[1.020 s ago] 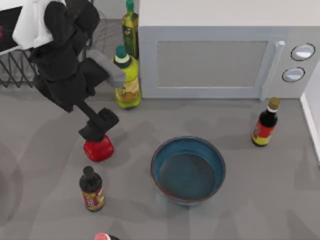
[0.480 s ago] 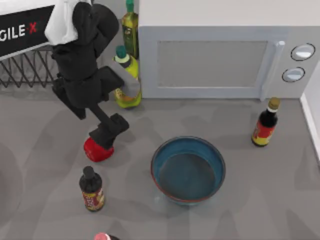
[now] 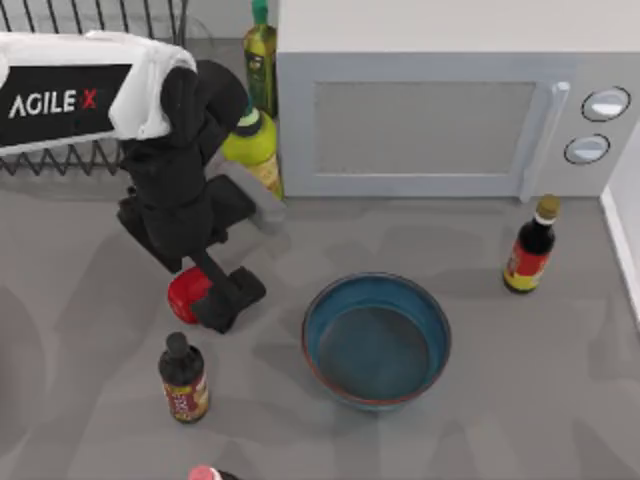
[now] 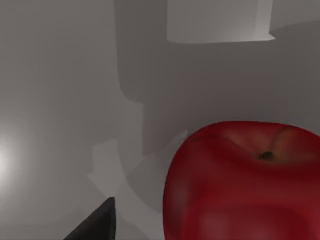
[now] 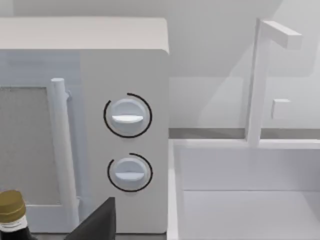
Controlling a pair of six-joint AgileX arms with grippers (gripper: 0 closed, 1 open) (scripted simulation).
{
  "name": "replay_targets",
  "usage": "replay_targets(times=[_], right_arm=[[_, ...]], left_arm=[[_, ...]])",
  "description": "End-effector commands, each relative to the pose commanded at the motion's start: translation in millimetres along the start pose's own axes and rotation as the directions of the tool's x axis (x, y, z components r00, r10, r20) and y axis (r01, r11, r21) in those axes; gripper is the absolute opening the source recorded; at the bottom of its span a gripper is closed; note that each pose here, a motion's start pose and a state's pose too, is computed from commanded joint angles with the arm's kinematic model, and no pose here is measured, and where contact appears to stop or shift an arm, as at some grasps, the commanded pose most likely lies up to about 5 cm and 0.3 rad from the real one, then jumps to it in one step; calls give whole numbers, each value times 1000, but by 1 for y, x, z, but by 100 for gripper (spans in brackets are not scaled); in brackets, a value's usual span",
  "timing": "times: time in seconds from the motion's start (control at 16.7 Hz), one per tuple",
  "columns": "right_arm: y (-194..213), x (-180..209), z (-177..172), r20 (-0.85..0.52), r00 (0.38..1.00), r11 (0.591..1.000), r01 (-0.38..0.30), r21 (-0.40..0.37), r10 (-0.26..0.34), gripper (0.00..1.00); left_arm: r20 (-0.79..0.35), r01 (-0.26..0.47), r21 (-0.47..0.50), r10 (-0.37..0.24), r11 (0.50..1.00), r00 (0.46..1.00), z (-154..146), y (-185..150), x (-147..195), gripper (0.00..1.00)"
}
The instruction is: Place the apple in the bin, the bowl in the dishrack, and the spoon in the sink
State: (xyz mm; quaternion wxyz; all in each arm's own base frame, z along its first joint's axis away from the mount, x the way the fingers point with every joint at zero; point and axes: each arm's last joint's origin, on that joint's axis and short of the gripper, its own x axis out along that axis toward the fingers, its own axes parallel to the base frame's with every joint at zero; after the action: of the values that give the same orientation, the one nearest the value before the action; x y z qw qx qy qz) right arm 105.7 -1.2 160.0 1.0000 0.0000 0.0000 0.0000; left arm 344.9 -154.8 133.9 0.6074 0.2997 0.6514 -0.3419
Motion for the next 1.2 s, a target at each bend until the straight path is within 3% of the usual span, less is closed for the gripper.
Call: replay_targets(times=[0.24, 0.54, 1.2], right_arm=[[0, 0, 0, 0, 1000, 1000, 0, 0, 0, 100], [0, 0, 0, 0, 1000, 1000, 0, 0, 0, 100], [0, 0, 0, 0, 1000, 1000, 0, 0, 0, 100]], left_arm=[[3, -3, -3, 3, 1000, 1000, 1, 5, 22, 100], [4, -3, -2, 3, 1000, 1000, 2, 7, 25, 100], [4, -3, -2, 3, 1000, 1000, 2, 7, 25, 17]])
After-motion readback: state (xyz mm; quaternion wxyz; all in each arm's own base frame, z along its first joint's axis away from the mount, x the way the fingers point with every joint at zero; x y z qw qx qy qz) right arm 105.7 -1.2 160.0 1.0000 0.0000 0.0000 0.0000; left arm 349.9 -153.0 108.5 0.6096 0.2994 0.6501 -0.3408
